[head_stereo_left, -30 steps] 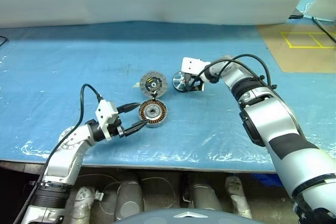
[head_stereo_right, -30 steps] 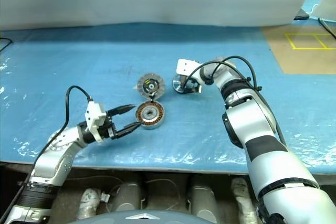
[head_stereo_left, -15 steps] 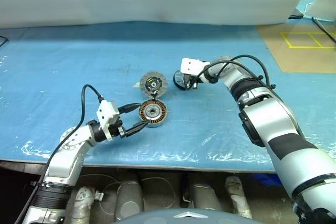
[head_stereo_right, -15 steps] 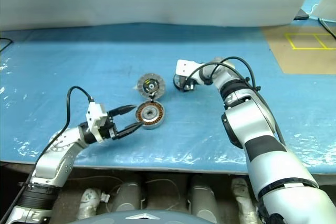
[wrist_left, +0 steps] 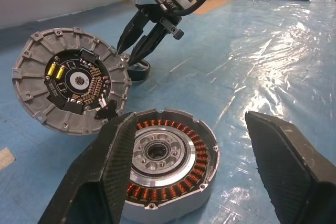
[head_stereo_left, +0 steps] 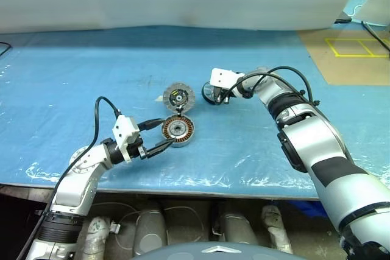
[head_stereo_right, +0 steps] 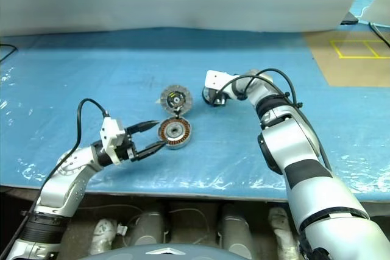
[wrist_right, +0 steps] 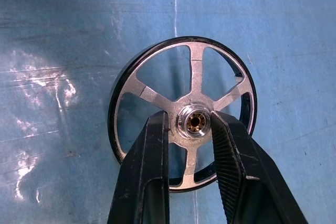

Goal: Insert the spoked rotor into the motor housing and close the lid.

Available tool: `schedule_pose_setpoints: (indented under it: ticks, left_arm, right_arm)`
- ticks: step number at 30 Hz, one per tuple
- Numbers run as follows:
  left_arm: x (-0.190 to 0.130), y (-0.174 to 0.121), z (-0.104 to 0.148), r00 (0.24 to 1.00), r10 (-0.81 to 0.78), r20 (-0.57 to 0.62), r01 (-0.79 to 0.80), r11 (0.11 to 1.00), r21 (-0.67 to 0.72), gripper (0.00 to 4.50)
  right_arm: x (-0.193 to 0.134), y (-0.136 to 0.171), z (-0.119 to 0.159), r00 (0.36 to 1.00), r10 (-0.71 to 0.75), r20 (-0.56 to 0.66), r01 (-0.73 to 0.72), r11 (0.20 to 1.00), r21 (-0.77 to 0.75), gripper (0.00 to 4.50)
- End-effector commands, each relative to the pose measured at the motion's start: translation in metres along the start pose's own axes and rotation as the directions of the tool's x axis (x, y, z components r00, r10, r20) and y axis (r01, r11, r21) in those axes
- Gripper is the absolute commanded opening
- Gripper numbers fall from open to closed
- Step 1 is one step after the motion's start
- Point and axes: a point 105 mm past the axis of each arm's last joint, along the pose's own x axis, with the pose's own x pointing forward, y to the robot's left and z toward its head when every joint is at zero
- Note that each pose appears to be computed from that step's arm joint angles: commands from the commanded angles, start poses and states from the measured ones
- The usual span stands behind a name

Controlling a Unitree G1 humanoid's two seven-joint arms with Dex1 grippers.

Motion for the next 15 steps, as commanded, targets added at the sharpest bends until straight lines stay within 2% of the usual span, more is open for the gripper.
schedule_pose_setpoints:
  ticks: [1,8,15]
  left_arm:
    - [0.000,-0.001,0.013,0.999,-0.017,0.031,0.016,0.999,0.037,3.48]
    - [0.003,0.001,0.019,0.998,-0.033,0.050,0.030,0.999,0.044,3.48]
    - [0.001,0.003,0.021,0.997,-0.049,0.063,0.046,0.998,0.046,3.48]
  right_arm:
    - [-0.010,-0.013,0.002,0.999,-0.036,0.018,0.036,0.999,0.016,0.76]
    - [-0.032,-0.021,0.009,0.994,0.014,0.104,-0.015,1.000,0.004,0.76]
    - [-0.074,0.003,0.007,0.953,0.082,0.292,-0.118,0.987,0.108,0.76]
